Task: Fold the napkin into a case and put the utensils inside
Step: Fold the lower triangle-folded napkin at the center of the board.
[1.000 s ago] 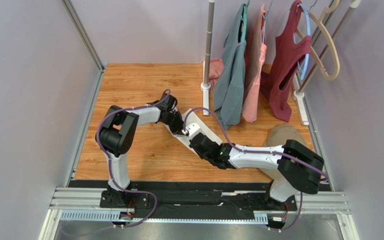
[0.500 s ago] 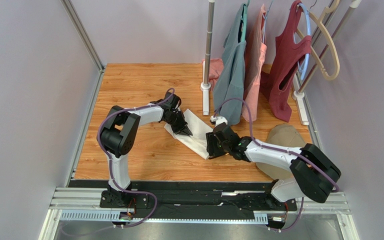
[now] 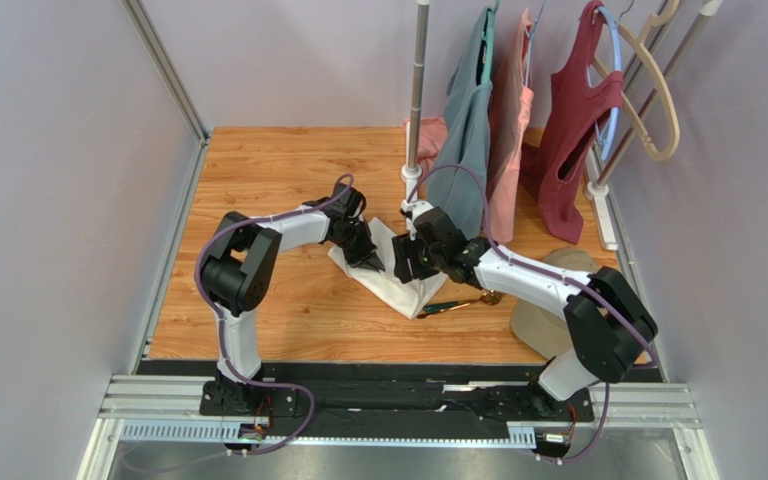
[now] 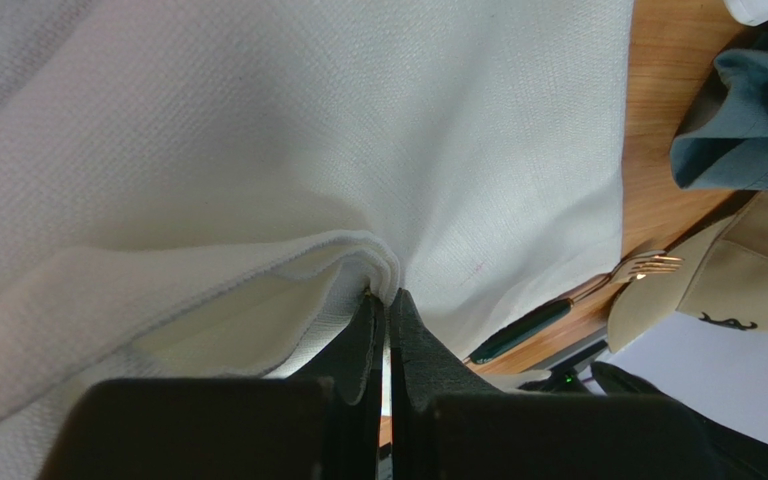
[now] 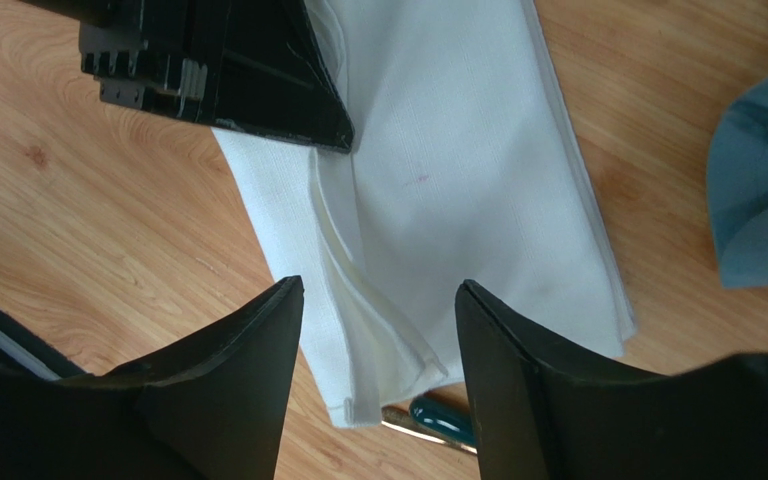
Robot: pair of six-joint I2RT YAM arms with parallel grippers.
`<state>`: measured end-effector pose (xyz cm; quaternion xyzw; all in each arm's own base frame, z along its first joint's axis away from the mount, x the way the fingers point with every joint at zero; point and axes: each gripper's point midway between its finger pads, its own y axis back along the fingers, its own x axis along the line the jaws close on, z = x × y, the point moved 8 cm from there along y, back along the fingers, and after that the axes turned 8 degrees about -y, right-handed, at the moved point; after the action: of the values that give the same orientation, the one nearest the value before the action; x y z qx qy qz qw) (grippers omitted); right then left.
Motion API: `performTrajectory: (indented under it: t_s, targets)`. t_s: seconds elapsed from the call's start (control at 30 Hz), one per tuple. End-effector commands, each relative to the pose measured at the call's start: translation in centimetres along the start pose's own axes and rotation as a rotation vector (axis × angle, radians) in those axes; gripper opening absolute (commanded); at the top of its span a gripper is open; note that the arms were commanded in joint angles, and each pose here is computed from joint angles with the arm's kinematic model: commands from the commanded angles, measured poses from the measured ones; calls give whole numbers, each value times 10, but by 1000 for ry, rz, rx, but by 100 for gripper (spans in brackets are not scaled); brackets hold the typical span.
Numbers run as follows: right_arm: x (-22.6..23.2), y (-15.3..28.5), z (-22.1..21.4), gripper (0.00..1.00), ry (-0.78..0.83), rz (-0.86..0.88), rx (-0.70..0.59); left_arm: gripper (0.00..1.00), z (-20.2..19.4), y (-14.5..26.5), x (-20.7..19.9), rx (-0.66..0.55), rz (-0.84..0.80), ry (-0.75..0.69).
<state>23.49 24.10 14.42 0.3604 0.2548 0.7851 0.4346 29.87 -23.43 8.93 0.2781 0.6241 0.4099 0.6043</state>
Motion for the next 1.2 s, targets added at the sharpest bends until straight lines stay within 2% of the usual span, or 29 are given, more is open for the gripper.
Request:
performTrajectory:
  t_s: [0.0,0.03,0.1,0.13,0.23,0.37,0.43,0.5,0.57,0.67,0.8,0.9,0.93,1.0,1.07,1.1,1.17]
  targets:
    - [4,-17,14,55,43,-21,23,0,1,1,13,-27,111,-72]
    - [4,-21,13,42,42,-23,39,0,0,3,14,-25,118,-80]
    - [1,-36,4,32,31,-29,81,0,0,5,16,-34,135,-107]
    - [-1,-42,4,25,34,-69,57,0,-1,8,17,-36,148,-116]
    - [5,-51,-9,24,86,-124,42,0,0,13,19,-31,170,-164]
    - [14,-58,-20,20,15,-81,70,0,-1,18,24,-20,213,-219]
    - [27,-59,-31,19,33,-64,89,0,-1,24,24,-18,231,-245]
    - [34,-59,-40,19,-9,-51,113,0,0,28,23,-16,233,-285]
    - [43,-55,-46,20,-62,31,153,0,-2,31,24,8,243,-307]
    - [47,-41,-33,21,-105,68,118,0,-7,32,23,24,220,-300]
    - [30,-31,-11,25,-102,57,111,0,-11,32,17,25,176,-282]
    - [25,-24,-5,30,-74,102,112,8,-12,32,14,9,138,-260]
    - [27,-22,-4,33,-62,121,114,16,-12,32,12,2,123,-255]
    - [31,-16,0,37,-58,146,100,25,-14,33,9,-9,88,-235]
    - [36,-11,3,41,-62,178,95,28,-15,33,6,-13,63,-218]
    - [39,-8,7,42,-55,207,80,36,-16,34,6,-20,54,-211]
    - [48,-5,8,42,-47,288,105,40,-16,35,4,-25,34,-191]
